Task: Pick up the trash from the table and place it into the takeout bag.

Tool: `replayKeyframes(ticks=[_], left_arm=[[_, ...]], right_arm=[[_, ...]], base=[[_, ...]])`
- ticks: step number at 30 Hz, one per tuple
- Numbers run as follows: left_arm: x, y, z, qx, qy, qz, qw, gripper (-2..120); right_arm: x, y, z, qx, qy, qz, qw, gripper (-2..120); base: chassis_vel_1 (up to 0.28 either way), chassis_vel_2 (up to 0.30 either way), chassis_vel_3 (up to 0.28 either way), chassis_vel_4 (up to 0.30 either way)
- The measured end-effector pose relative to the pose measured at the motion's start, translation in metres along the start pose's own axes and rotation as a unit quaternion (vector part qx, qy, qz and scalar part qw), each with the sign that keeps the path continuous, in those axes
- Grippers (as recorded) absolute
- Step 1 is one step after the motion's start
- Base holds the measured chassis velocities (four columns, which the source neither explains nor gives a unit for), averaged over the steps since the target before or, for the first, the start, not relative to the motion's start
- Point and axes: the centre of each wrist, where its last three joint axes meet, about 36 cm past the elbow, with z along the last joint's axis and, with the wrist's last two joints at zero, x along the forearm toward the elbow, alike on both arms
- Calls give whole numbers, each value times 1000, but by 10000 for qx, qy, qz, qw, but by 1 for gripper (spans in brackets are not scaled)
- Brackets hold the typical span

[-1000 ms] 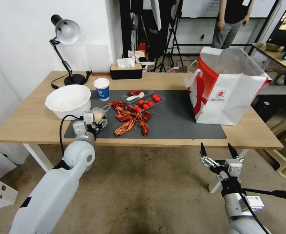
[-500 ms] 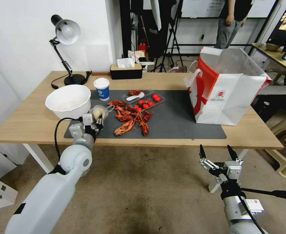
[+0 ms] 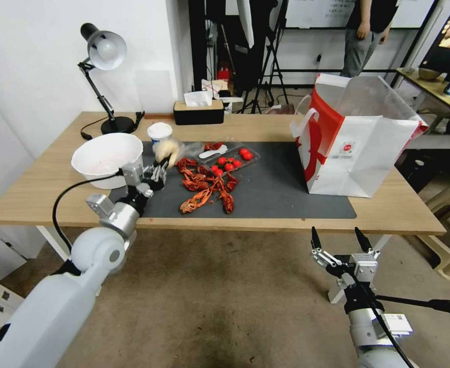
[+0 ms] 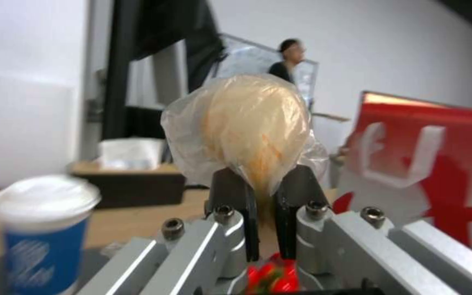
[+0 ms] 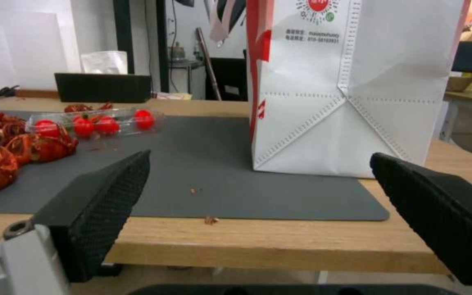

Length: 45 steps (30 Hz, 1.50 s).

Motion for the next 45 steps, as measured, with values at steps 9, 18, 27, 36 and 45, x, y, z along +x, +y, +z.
replayKeyframes(ticks=[9,18,27,36,45], left_arm=[[-60,-9,-1,172,-363,1845,9820,5],[-132,-38,7,255,-342,3006,9528,5],[-211,-76,-4,225,-438,3754,9256,5],[-266,-108,-16,101,-420,4103,9109,5],[-325,-167,-21,100,-350,4350,8997,5]], right_arm=[[1,4,-2,37,-95,-21,9999,100],[3,7,-2,59,-97,-11,9999,100],[5,11,-3,72,-117,35,9999,100],[7,11,-5,87,-138,74,9998,100],[7,9,-4,107,-170,91,9998,100]], base=[[0,0,0,0],[0,0,0,0],[0,0,0,0],[0,0,0,0],[0,0,0,0]])
